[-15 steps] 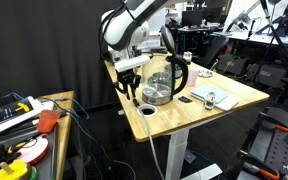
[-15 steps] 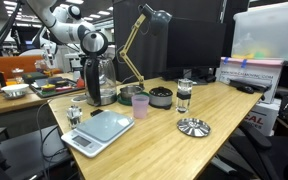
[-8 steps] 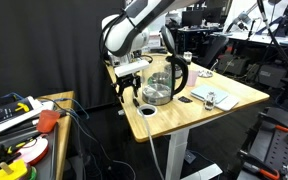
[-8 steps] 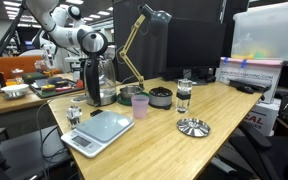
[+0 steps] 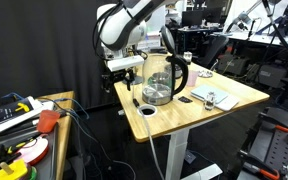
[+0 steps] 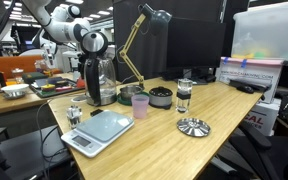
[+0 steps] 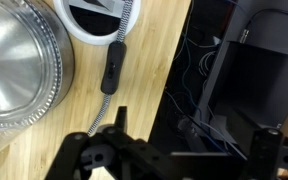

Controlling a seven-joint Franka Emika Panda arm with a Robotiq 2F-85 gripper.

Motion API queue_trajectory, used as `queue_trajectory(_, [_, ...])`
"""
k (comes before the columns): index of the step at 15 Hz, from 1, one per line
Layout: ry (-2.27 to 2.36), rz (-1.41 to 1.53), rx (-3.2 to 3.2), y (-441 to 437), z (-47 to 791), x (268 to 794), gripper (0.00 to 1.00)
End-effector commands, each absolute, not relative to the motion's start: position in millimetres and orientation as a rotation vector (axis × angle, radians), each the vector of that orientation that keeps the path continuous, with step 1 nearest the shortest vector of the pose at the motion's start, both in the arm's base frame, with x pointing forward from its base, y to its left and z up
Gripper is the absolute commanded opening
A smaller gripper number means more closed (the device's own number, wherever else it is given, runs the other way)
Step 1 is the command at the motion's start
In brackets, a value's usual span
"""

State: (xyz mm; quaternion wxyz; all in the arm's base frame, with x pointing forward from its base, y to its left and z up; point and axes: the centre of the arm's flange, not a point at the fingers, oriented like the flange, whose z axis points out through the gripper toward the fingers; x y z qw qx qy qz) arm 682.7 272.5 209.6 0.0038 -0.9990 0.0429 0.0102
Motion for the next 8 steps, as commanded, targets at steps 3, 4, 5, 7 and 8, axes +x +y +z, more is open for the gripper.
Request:
queue_trajectory(3, [0.128, 0.034, -3.132, 272.3, 209.2, 681.5, 1.0])
queue_trajectory(4, [0.128, 0.034, -3.132, 272.2, 208.6, 681.2, 1.0])
queue_trajectory(5, [0.128, 0.034, -3.132, 272.2, 208.4, 681.1, 1.0])
queue_trajectory(7, [0.127, 0.033, -3.132, 272.2, 208.5, 681.2, 1.0])
queue_trajectory(8, [0.127, 0.033, -3.132, 272.2, 208.5, 681.2, 1.0])
